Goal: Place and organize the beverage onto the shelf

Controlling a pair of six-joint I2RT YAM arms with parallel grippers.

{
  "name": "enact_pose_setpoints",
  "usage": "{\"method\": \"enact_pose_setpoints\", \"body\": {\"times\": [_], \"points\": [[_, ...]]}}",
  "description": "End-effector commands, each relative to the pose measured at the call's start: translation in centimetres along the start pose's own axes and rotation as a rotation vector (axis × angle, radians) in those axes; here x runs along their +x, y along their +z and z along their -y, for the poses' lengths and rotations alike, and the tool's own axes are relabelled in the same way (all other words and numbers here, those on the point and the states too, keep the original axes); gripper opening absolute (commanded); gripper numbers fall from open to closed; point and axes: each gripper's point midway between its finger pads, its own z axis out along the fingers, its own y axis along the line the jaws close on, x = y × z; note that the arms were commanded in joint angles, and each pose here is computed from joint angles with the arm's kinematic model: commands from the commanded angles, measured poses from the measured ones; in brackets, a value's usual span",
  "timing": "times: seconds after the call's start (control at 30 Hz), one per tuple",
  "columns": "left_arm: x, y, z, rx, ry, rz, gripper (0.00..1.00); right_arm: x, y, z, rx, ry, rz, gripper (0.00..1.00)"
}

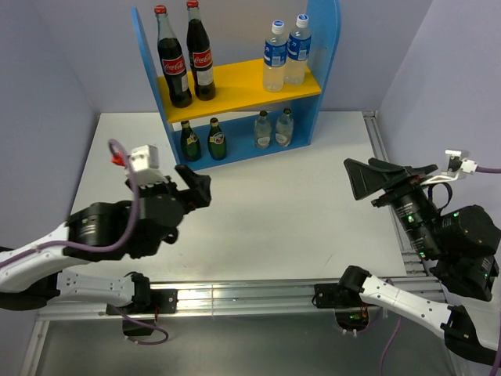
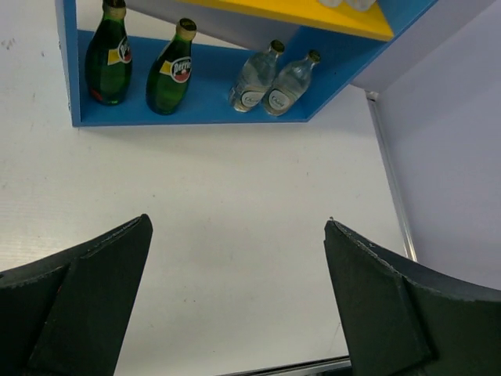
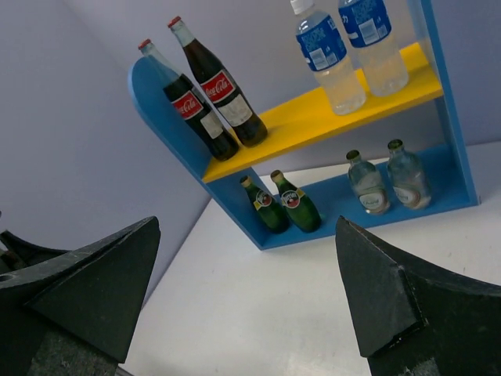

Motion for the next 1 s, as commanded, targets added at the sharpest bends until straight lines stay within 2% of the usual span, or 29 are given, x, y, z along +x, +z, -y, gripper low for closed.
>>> {"method": "enact_pose_setpoints", "body": {"times": [0.0, 0.07, 0.2, 0.47, 0.97], "points": [[-2.3, -1.7, -1.2, 0.050, 0.037, -0.005, 0.98, 0.3, -0.7, 0.2, -0.015, -0.075, -0.042, 1.00], [-4.1, -2.4, -0.7, 0.117, -0.033, 0.019, 0.98, 0.1, -1.0, 0.3, -0.018, -0.071, -0.034, 1.00], [-6.2, -3.4, -0.3, 0.207, -0.043, 0.059, 0.99, 0.0, -1.3, 0.7, -0.007, -0.076, -0.038, 1.00], [-8.0, -3.4, -0.3, 0.176, -0.035, 0.118, 0.99, 0.1, -1.1, 0.7, 0.000, -0.083, -0.042, 1.00], [-8.6, -3.3, -1.1, 0.172, -0.034, 0.169, 0.99, 1.4, 0.1, 0.9, 0.025, -0.104, -0.056, 1.00]]}}
